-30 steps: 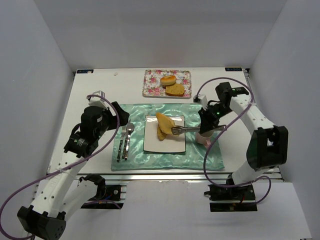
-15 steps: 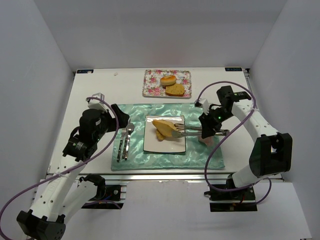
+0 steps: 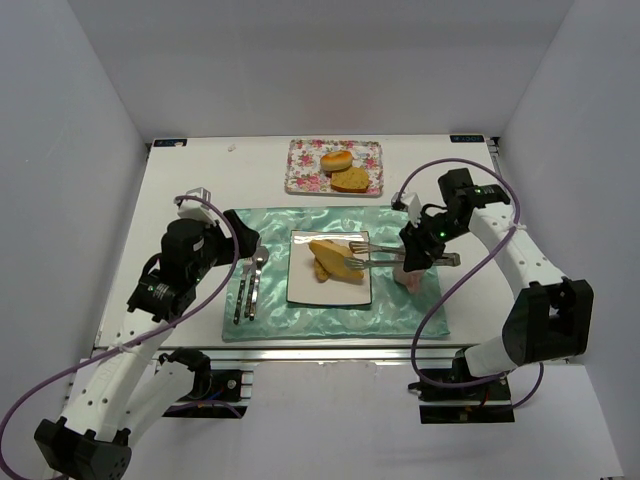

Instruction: Place the bread

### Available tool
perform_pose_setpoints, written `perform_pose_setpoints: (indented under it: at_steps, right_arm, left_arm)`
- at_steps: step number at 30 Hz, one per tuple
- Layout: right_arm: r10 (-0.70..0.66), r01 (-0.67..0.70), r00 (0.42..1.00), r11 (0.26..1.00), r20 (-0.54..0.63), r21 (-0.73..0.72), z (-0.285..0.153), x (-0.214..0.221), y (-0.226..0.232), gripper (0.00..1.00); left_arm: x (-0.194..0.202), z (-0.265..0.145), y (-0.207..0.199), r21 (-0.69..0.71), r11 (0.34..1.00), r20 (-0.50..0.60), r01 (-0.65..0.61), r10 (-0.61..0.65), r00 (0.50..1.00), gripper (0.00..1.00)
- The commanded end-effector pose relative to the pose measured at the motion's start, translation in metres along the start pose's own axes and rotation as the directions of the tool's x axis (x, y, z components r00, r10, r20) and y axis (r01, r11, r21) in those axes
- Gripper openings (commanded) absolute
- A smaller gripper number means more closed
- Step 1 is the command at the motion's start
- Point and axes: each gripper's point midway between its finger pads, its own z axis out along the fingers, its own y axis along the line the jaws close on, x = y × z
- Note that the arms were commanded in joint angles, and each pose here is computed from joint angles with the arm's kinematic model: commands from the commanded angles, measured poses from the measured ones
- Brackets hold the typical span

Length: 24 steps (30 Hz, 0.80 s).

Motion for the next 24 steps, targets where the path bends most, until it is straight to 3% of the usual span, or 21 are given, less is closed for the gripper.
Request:
perform_pose_setpoints:
  at_steps: [1,16,22,24]
  right_arm:
    - [-0.06,0.059,0.996,0.998,0.071,0.024,-0.009,-0.016,0.001,0.51]
    - [-0.111,0.103,0.986,0.992,0.127,0.074,-0.021,-0.031,0.001,0.53]
    - [-0.071,0.032,0.968,0.986,0.242,0.164,-0.038,-0.062,-0.016,0.46]
    - [-0.001,-0.055,0.954,0.982,0.3,0.18,-0.047,-0.07,-0.028,0.39]
  left_arm:
    - [-0.002,0.002,-0.001,0.011,1.0,0.008,-0.006,0.005,1.0,0.98]
    - [-0.001,0.0,0.0,0.008,1.0,0.011,-0.005,0.005,1.0,0.98]
    - [-0.004,0.0,-0.002,0.012,1.0,0.016,-0.008,0.008,1.0,0.98]
    - [-0.005,-0.001,-0.002,0.012,1.0,0.016,-0.008,0.008,1.0,0.98]
